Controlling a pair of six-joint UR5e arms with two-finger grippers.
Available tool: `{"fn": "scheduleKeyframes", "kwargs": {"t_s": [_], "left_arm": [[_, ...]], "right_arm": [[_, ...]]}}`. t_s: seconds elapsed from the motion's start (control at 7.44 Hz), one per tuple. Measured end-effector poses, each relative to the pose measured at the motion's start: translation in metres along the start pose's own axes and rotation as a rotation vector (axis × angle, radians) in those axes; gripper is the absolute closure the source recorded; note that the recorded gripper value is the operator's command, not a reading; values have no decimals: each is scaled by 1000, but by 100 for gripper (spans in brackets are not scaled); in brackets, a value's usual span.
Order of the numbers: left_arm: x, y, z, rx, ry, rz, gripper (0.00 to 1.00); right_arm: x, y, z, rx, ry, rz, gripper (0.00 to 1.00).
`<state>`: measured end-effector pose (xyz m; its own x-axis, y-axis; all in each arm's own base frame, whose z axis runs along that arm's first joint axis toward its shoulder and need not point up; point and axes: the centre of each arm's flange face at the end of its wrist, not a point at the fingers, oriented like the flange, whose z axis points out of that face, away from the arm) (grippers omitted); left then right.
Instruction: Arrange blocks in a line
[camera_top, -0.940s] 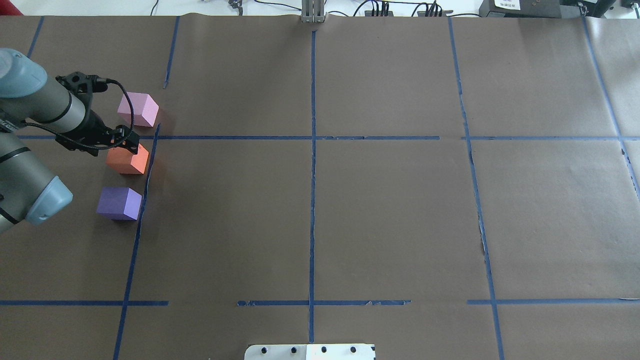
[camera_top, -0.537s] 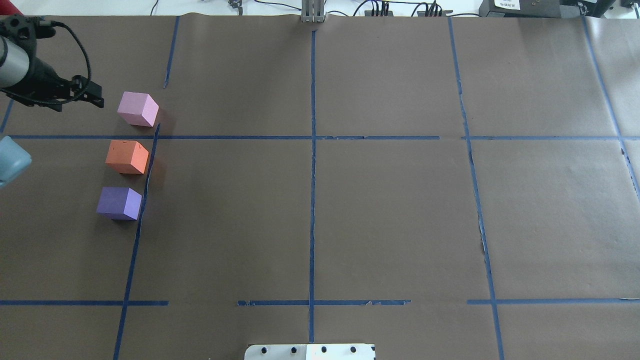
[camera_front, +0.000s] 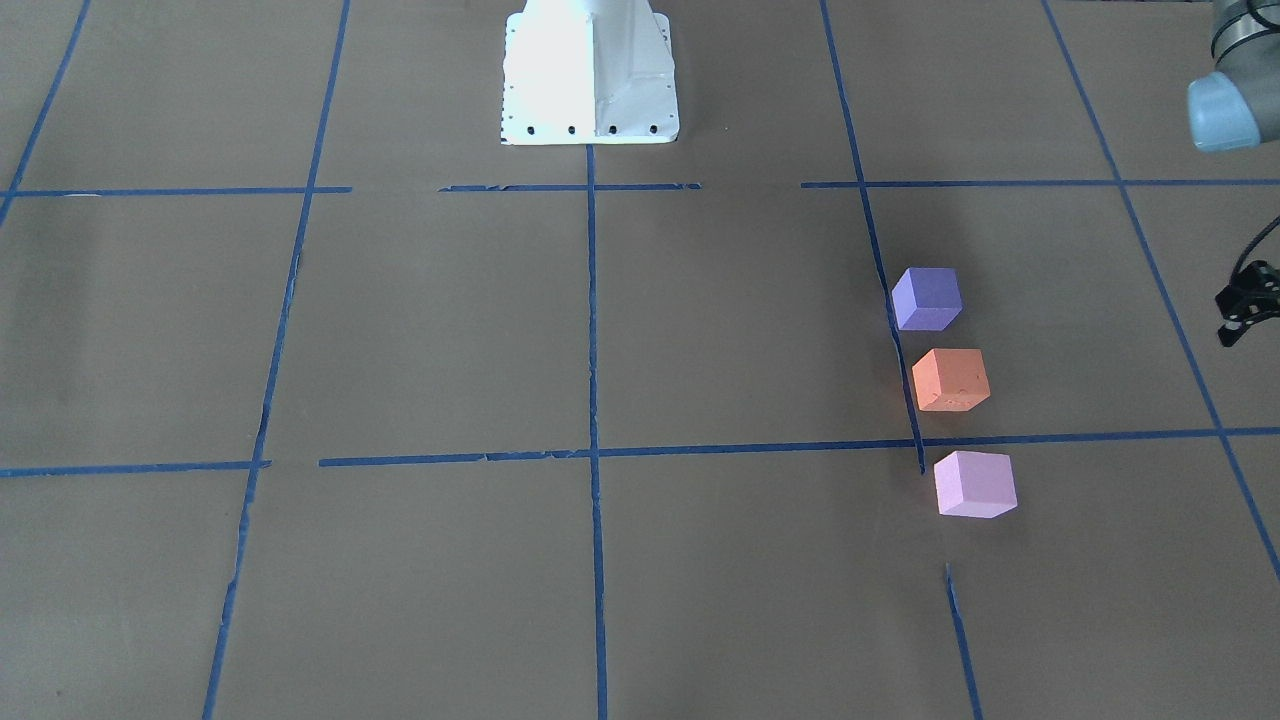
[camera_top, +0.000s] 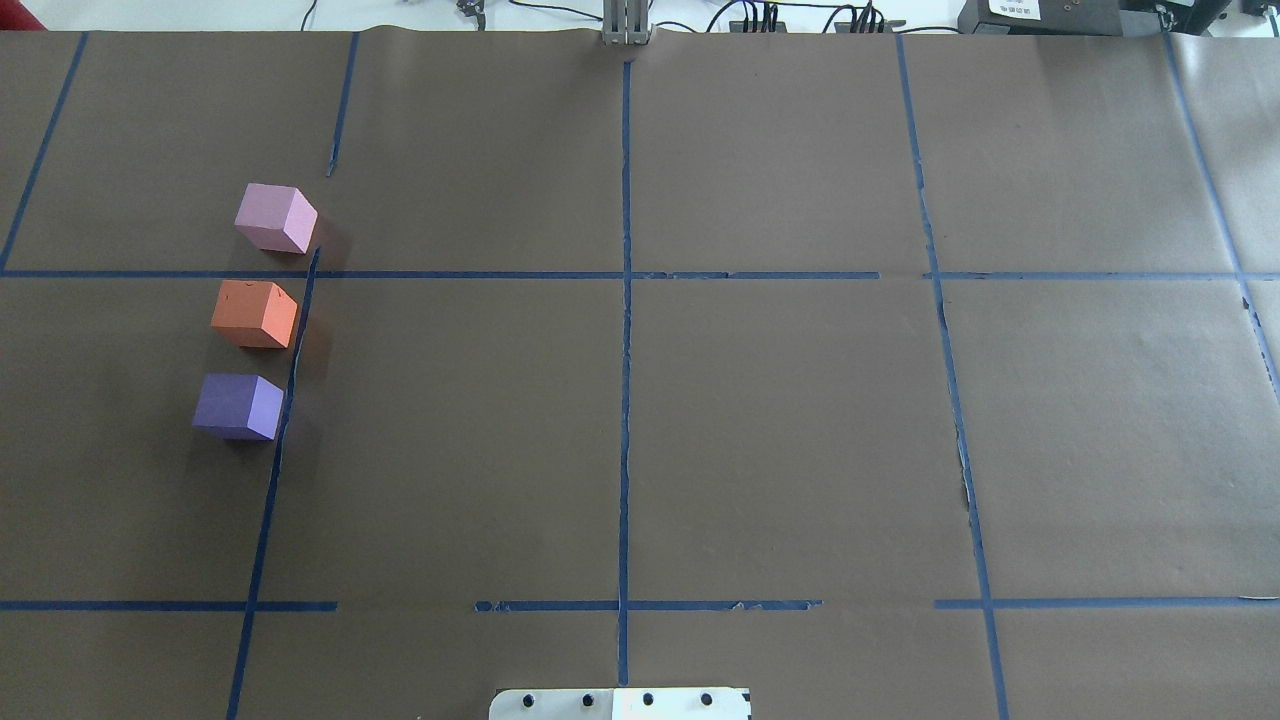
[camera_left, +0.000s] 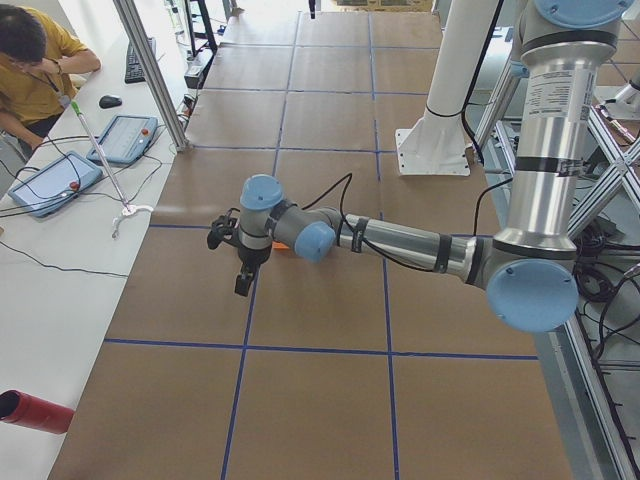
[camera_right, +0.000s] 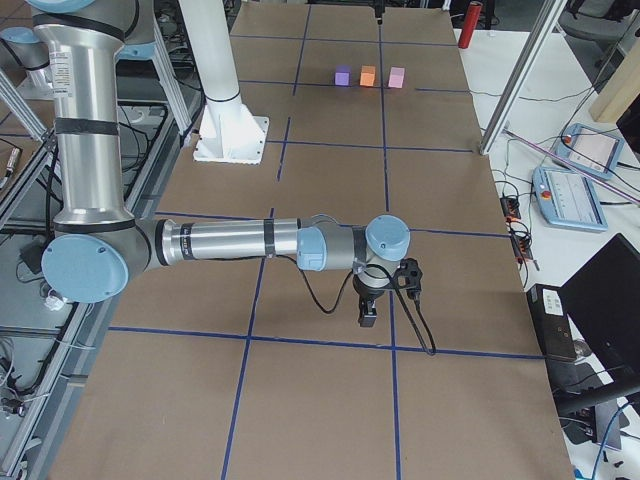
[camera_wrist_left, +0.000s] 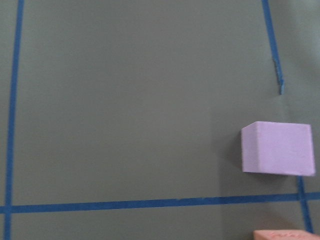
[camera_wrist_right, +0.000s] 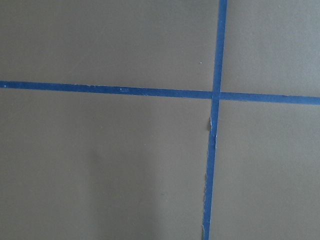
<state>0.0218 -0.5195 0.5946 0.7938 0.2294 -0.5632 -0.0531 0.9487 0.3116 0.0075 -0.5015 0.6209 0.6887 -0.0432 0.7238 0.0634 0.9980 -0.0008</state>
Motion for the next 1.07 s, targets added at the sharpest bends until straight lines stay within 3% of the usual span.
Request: {"fn": "scheduleKeyframes", "kwargs": {"t_s": [0.13, 0.4, 1.07], "left_arm": [[-33, 31, 5, -32, 8, -1, 0], [-56, 58, 8, -86, 29, -38, 0], [-75, 58, -6, -117, 54, -31, 0]], "right_arm": [[0, 0, 0, 0, 0, 0, 0], [0, 0, 0, 0, 0, 0, 0], [0, 0, 0, -1, 0, 1, 0]]}}
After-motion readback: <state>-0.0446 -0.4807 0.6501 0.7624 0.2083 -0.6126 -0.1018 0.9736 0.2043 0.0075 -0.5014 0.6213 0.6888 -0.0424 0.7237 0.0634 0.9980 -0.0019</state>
